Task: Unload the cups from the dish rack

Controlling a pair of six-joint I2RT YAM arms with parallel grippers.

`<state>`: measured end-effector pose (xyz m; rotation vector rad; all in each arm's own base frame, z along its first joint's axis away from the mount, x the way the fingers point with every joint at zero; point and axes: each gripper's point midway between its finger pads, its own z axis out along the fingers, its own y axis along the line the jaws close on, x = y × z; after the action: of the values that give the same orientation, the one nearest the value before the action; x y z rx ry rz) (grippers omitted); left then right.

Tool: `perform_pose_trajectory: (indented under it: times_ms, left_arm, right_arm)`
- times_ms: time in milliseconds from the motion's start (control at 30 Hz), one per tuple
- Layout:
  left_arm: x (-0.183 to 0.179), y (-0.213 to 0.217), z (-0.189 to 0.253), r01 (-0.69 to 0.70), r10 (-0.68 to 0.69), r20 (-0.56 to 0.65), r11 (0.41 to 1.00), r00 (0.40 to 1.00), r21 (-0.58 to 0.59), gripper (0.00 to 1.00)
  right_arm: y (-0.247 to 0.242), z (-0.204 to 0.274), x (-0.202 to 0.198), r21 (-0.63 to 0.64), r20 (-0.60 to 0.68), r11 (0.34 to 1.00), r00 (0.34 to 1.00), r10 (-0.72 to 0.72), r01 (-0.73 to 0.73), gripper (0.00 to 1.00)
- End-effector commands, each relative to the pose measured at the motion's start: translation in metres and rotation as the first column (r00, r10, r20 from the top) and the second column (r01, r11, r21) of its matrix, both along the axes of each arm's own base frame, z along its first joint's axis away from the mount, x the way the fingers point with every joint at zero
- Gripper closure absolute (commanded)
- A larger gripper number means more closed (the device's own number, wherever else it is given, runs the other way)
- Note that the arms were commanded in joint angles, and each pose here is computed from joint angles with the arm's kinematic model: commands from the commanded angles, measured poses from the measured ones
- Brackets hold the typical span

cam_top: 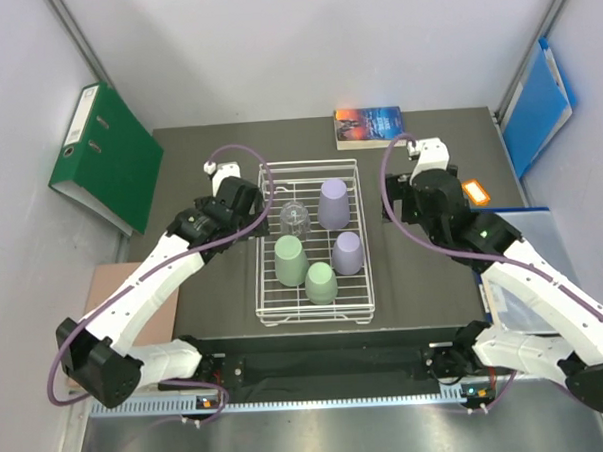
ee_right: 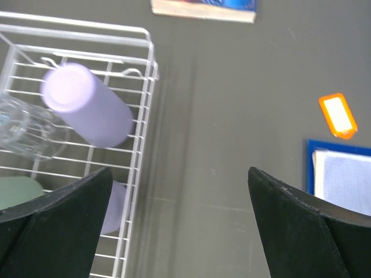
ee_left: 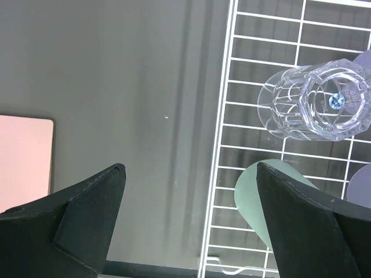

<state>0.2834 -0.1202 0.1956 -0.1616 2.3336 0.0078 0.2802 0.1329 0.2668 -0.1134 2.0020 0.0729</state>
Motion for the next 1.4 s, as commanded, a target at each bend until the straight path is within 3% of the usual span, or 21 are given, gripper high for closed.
perform_pose_trajectory:
  times_ms: [0, 300, 533, 833, 1367]
  left_arm:
    - [-0.008, 0.005, 0.012, -0.001, 0.001, 0.032, 1.0, 0.999, -0.017, 0.01]
    - [-0.022, 0.002, 0.001, -0.013, 0.013, 0.003, 0.996, 1.0, -0.09, 0.01]
    - [-0.025, 0.003, 0.004, 0.001, 0.0, 0.012, 0.996, 1.0, -0.091, 0.01]
    - [-0.02, 0.003, -0.009, -0.047, 0.047, -0.004, 0.995, 0.999, -0.089, 0.01]
    - [-0.014, 0.004, -0.017, -0.08, 0.078, -0.029, 0.995, 0.996, -0.056, 0.01]
  right_arm:
    - [0.032, 0.054, 0.009, 0.107, 0.086, 0.99, 0.993, 0.085, -0.094, 0.0]
    - [0.095, 0.053, 0.033, 0.113, 0.026, 0.984, 0.991, 0.135, -0.137, 0.0]
    - [0.143, 0.017, 0.058, 0.054, -0.057, 0.985, 0.985, 0.166, -0.163, 0.0]
    - [0.149, -0.014, 0.082, -0.049, -0.134, 0.99, 0.983, 0.125, -0.132, 0.0]
    - [0.145, -0.056, 0.109, 0.018, -0.23, 0.99, 0.964, 0.137, -0.136, 0.0]
